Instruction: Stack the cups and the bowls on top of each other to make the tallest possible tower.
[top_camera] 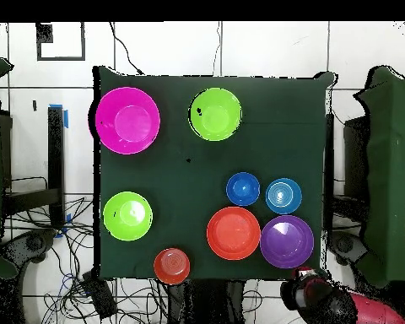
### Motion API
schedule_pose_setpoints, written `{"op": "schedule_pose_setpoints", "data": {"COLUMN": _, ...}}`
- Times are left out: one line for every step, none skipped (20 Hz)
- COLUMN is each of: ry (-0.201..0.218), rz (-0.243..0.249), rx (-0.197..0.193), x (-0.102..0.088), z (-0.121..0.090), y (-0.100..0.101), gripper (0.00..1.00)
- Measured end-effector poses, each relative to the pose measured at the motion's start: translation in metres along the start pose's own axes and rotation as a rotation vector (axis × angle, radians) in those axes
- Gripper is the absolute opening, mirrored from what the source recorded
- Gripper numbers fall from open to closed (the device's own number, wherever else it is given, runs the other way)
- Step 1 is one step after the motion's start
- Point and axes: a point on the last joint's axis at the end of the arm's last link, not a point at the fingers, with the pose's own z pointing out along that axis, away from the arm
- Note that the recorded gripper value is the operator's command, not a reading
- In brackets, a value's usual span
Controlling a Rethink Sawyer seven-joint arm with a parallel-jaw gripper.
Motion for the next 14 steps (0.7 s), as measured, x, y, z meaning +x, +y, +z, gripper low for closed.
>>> {"op": "schedule_pose_setpoints", "data": {"ry": 0.005, "rz": -0.005, "rx": 0.004, "x": 0.003, "z": 0.003, "y": 0.001, "gripper": 1.00}}
{"op": "schedule_pose_setpoints", "data": {"ry": 0.010, "rz": -0.009, "rx": 0.009, "x": 0.005, "z": 0.005, "y": 0.001, "gripper": 1.00}}
{"op": "schedule_pose_setpoints", "data": {"ry": 0.013, "rz": -0.014, "rx": 0.014, "x": 0.007, "z": 0.007, "y": 0.002, "gripper": 1.00}}
{"op": "schedule_pose_setpoints", "data": {"ry": 0.016, "rz": -0.021, "rx": 0.020, "x": 0.009, "z": 0.011, "y": 0.002, "gripper": 1.00}}
{"op": "schedule_pose_setpoints", "data": {"ry": 0.019, "rz": -0.029, "rx": 0.027, "x": 0.012, "z": 0.014, "y": 0.002, "gripper": 1.00}}
{"op": "schedule_pose_setpoints", "data": {"ry": 0.022, "rz": -0.038, "rx": 0.033, "x": 0.014, "z": 0.017, "y": 0.002, "gripper": 1.00}}
{"op": "schedule_pose_setpoints", "data": {"ry": 0.027, "rz": -0.048, "rx": 0.041, "x": 0.017, "z": 0.022, "y": 0.002, "gripper": 1.00}}
{"op": "schedule_pose_setpoints", "data": {"ry": 0.029, "rz": -0.057, "rx": 0.048, "x": 0.019, "z": 0.026, "y": 0.002, "gripper": 1.00}}
{"op": "schedule_pose_setpoints", "data": {"ry": 0.031, "rz": -0.064, "rx": 0.053, "x": 0.021, "z": 0.029, "y": 0.002, "gripper": 1.00}}
{"op": "schedule_pose_setpoints", "data": {"ry": 0.032, "rz": -0.068, "rx": 0.056, "x": 0.022, "z": 0.031, "y": 0.002, "gripper": 1.00}}
{"op": "schedule_pose_setpoints", "data": {"ry": 0.034, "rz": -0.079, "rx": 0.063, "x": 0.025, "z": 0.038, "y": 0.002, "gripper": 1.00}}
{"op": "schedule_pose_setpoints", "data": {"ry": 0.034, "rz": -0.083, "rx": 0.066, "x": 0.027, "z": 0.041, "y": 0.002, "gripper": 1.00}}
{"op": "schedule_pose_setpoints", "data": {"ry": 0.034, "rz": -0.087, "rx": 0.070, "x": 0.028, "z": 0.044, "y": 0.001, "gripper": 1.00}}
{"op": "schedule_pose_setpoints", "data": {"ry": 0.035, "rz": -0.094, "rx": 0.073, "x": 0.030, "z": 0.048, "y": 0.000, "gripper": 1.00}}
